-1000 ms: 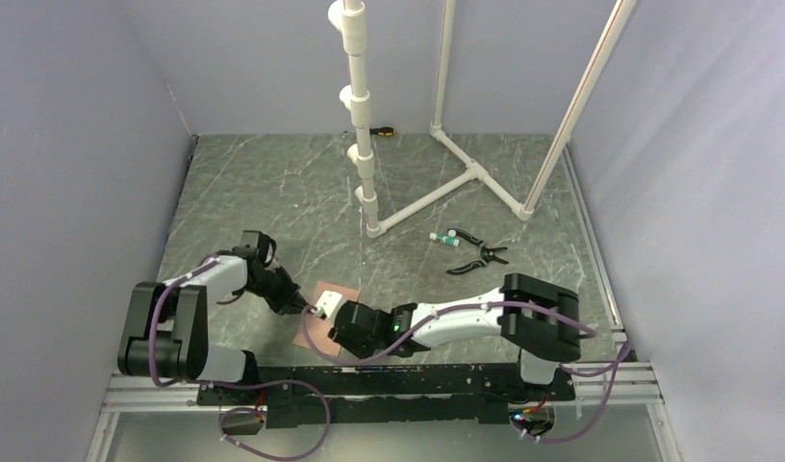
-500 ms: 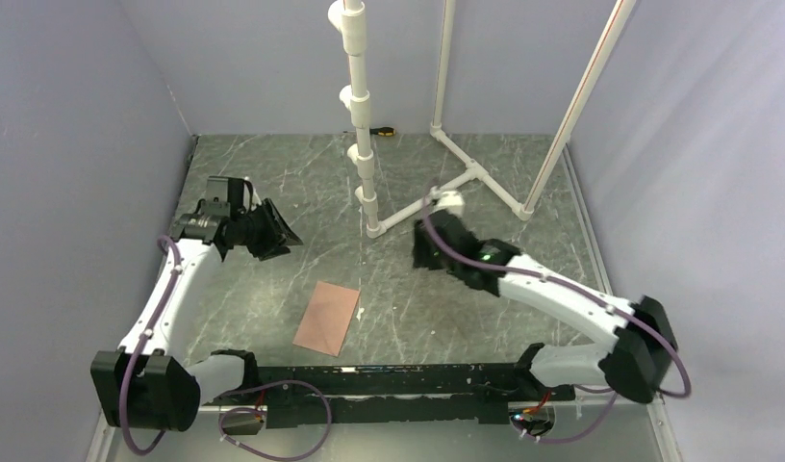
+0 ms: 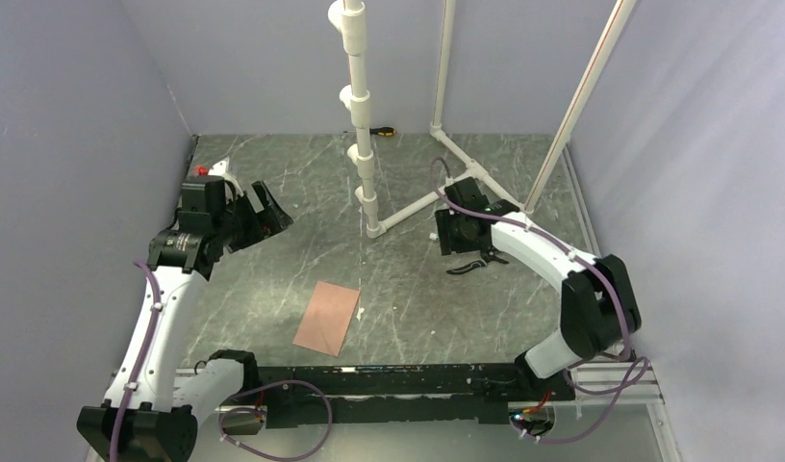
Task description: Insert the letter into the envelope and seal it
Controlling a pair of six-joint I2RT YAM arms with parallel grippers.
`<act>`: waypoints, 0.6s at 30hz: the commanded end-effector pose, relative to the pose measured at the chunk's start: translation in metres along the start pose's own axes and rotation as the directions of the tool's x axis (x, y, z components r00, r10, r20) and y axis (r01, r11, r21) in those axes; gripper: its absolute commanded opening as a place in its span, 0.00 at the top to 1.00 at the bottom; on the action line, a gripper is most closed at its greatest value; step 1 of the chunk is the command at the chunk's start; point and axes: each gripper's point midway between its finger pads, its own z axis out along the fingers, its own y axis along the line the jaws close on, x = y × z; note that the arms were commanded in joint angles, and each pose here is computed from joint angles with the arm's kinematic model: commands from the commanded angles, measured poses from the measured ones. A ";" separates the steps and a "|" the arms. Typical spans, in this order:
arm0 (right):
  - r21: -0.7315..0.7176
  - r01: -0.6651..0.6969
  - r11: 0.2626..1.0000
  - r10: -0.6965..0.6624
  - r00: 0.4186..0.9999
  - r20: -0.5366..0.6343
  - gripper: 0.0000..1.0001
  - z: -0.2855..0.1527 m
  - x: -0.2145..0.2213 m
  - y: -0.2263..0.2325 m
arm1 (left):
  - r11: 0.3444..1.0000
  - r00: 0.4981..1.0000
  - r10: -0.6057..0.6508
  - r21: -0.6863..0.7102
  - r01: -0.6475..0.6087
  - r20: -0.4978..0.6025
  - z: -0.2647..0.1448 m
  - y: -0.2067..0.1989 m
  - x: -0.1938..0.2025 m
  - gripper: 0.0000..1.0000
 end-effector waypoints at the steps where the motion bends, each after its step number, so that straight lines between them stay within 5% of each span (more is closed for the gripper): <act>1: -0.002 0.140 0.990 -0.140 0.990 0.026 0.39 0.002 -0.028 -0.003 | 0.999 0.994 0.041 -0.008 -0.040 0.099 -0.005 -0.005 -0.028 0.07; 10: -0.165 0.314 0.935 -0.311 0.949 0.047 0.46 0.036 -0.049 0.027 | 0.999 0.997 0.043 0.022 -0.044 0.061 0.004 -0.012 -0.028 0.07; 18: -0.140 0.368 0.919 -0.367 0.930 0.038 0.52 0.067 -0.055 0.024 | 0.997 0.996 0.072 0.020 -0.073 0.051 0.010 -0.014 -0.035 0.09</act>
